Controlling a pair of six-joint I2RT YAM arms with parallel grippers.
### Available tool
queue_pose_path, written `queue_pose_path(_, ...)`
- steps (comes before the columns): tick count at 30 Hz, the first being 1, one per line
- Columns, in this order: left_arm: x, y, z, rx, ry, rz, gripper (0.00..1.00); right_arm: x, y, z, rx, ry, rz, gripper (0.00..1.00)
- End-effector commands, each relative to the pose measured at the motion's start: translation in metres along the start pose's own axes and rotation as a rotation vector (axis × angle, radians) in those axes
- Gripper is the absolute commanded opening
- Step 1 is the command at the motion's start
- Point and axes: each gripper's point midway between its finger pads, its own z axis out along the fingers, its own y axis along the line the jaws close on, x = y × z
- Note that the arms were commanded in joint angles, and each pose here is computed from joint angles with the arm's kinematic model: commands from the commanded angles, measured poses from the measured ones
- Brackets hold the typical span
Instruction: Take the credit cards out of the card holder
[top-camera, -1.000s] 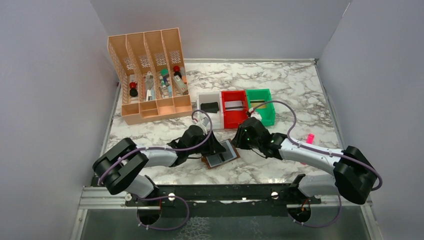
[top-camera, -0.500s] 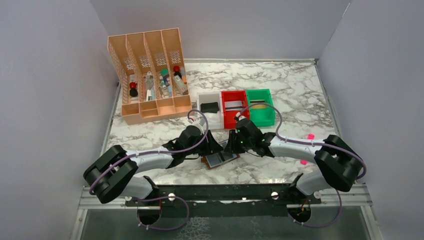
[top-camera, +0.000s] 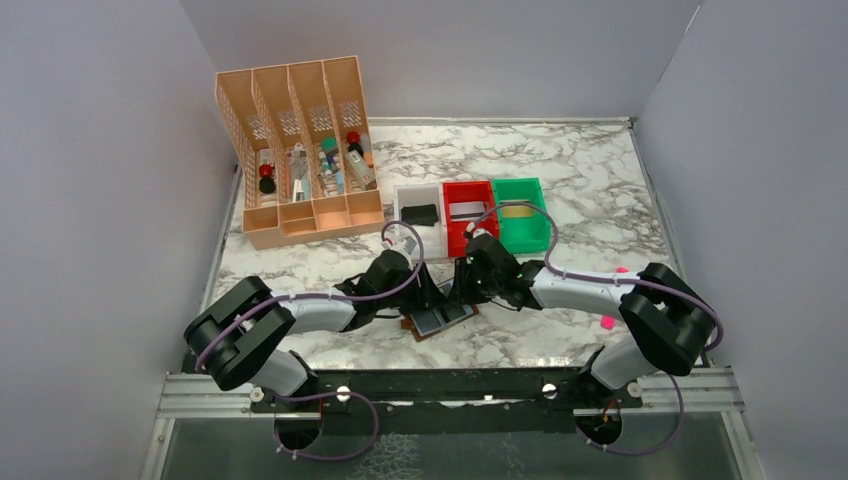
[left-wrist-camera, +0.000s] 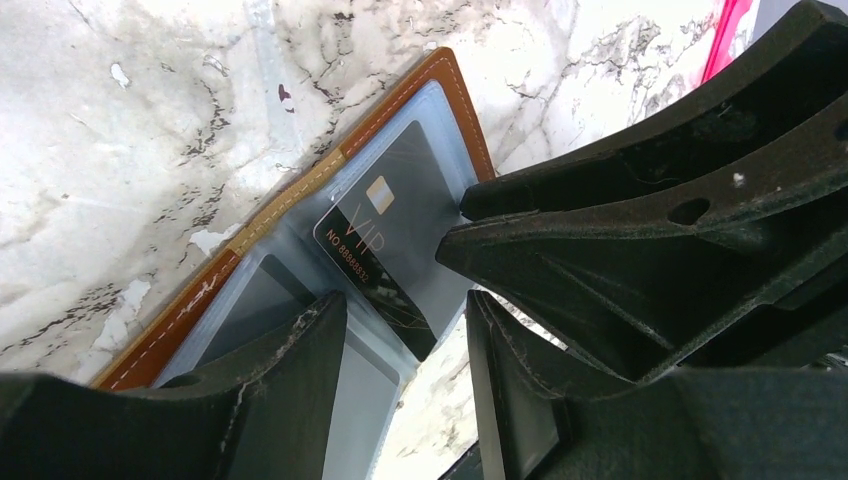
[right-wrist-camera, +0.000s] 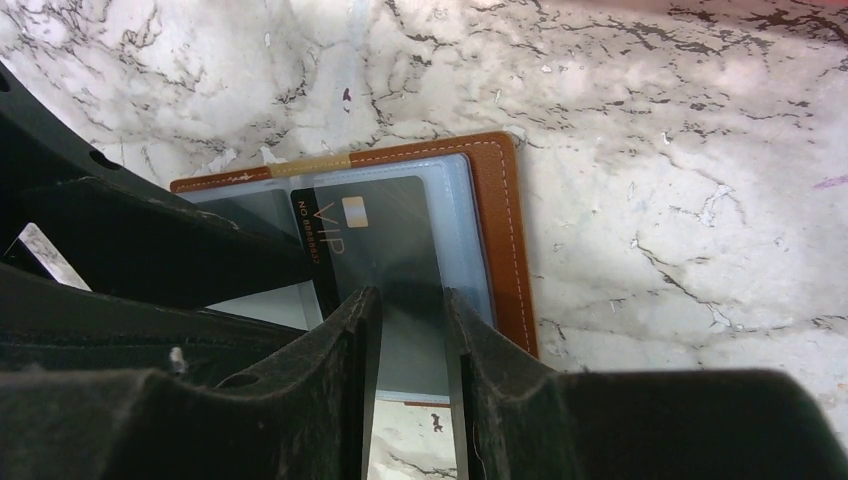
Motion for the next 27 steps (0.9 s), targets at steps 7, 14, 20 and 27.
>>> queue_pose_path(7, 0.012, 0.028, 0.006, -0.097, 0.023, -0.031, 0.48, 0.014, -0.033, -0.001, 0.139, 0.045, -0.045, 0.36)
queue_pose_path(14, 0.01, 0.026, 0.007, -0.087, 0.009, -0.049, 0.33, 0.024, -0.037, 0.001, 0.145, 0.059, -0.002, 0.33)
queue_pose_path(20, 0.011, 0.027, 0.006, -0.08, -0.001, -0.062, 0.29, 0.029, -0.035, 0.001, 0.126, 0.069, 0.012, 0.32)
queue_pose_path(27, 0.011, 0.019, 0.012, -0.046, 0.008, -0.07, 0.18, 0.029, -0.033, 0.0, 0.116, 0.067, 0.02, 0.32)
